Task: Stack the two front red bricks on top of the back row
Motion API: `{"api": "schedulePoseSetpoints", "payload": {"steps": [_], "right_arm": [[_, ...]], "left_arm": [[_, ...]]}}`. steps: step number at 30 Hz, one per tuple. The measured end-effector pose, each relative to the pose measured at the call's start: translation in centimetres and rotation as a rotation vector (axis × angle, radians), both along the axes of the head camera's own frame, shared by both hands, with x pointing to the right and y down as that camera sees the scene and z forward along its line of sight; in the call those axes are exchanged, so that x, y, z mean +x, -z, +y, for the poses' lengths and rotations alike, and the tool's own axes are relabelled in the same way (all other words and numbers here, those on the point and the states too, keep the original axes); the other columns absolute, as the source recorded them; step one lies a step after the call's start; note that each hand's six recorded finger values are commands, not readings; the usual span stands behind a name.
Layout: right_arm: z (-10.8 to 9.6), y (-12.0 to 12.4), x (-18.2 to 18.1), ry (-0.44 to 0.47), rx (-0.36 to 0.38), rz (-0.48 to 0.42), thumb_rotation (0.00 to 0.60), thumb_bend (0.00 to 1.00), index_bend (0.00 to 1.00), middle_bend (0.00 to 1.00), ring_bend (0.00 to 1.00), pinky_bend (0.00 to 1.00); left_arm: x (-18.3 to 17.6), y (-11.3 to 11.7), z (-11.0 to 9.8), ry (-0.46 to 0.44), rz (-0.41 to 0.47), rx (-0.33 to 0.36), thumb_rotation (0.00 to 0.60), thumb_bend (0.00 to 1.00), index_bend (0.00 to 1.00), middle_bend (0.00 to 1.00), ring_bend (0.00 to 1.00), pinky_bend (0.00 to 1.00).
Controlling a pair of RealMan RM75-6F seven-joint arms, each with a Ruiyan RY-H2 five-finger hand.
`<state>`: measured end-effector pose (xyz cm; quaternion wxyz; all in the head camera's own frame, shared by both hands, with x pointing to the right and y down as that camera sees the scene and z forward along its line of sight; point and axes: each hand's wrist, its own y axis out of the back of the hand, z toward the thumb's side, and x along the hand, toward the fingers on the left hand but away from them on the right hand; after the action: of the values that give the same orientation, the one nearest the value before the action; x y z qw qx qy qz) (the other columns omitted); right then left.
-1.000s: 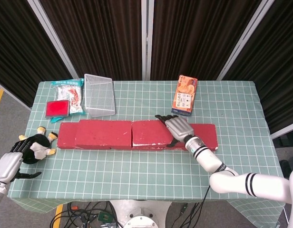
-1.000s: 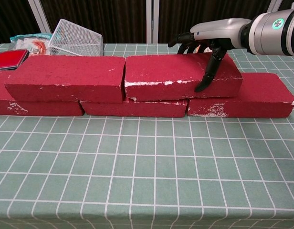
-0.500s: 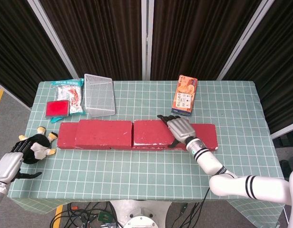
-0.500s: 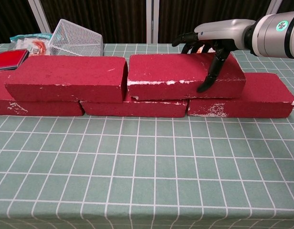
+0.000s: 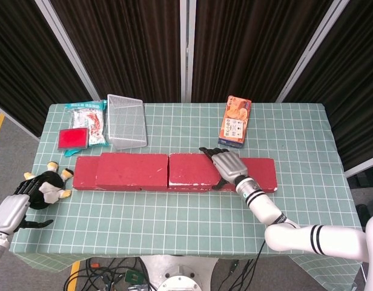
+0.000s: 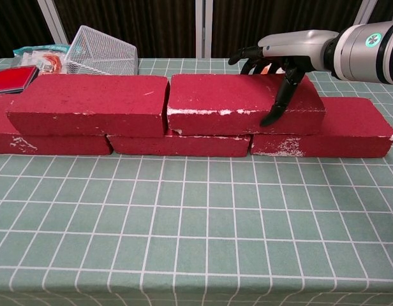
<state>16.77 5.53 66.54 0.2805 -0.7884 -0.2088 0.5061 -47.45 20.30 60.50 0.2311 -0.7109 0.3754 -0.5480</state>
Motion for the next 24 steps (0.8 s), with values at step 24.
{"api": "schedulePoseSetpoints", "payload": {"steps": [24], "right_arm": [[0.37, -0.52, -0.71, -0.003, -0.017, 0.003, 0.6, 0.01, 0.0, 0.14, 0.11, 0.18]], "left_arm": [[-0.44, -0.11, 0.13, 0.01, 0.007, -0.002, 0.6, 0.04, 0.05, 0.0, 0.0, 0.0]]}}
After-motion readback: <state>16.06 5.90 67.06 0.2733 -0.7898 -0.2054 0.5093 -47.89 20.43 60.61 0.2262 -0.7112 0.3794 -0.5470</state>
